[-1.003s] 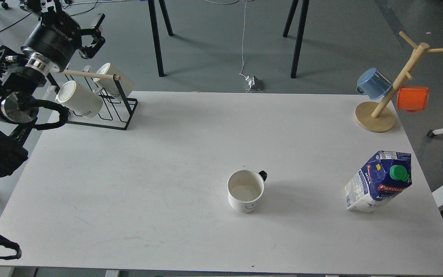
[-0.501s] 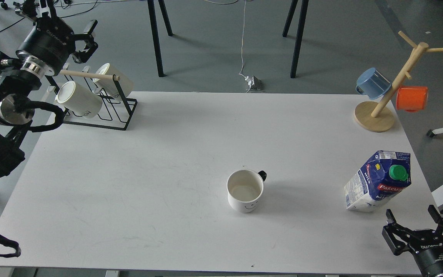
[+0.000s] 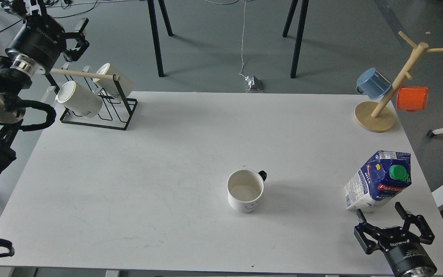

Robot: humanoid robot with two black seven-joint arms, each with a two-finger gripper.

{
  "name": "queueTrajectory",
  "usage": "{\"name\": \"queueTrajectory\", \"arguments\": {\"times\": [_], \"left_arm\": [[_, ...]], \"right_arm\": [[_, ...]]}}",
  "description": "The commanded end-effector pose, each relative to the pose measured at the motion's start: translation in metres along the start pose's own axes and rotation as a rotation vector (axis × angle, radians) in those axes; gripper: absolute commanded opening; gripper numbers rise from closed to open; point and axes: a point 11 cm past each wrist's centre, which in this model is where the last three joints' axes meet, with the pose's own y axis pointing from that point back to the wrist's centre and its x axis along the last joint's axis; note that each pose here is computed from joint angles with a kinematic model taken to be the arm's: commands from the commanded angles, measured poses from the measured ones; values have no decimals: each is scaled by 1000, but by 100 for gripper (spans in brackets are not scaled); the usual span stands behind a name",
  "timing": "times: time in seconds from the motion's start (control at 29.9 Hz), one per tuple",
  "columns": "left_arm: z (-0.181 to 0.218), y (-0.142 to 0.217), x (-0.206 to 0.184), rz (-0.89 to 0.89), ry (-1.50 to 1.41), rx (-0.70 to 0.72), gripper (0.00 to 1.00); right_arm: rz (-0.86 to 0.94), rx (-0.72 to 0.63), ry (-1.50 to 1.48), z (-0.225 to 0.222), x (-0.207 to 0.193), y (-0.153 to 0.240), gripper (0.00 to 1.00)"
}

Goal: Place cup and milk with both arms
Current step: 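Bring the right gripper to the milk carton and grasp it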

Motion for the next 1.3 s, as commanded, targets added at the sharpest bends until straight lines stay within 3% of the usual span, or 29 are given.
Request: {"name": "queueTrajectory", "arguments": {"times": [0.0, 0.7, 1.27], "left_arm": [[0, 0, 0, 0, -1, 1, 100], [1, 2, 3, 6, -8, 4, 100], [7, 3, 6, 10, -17, -1, 100]], "right_arm": [[-4, 8, -1, -2, -1, 0, 98], [-83, -17, -15, 5, -29, -5, 98], [-130, 44, -9, -13, -43, -15, 97]]}}
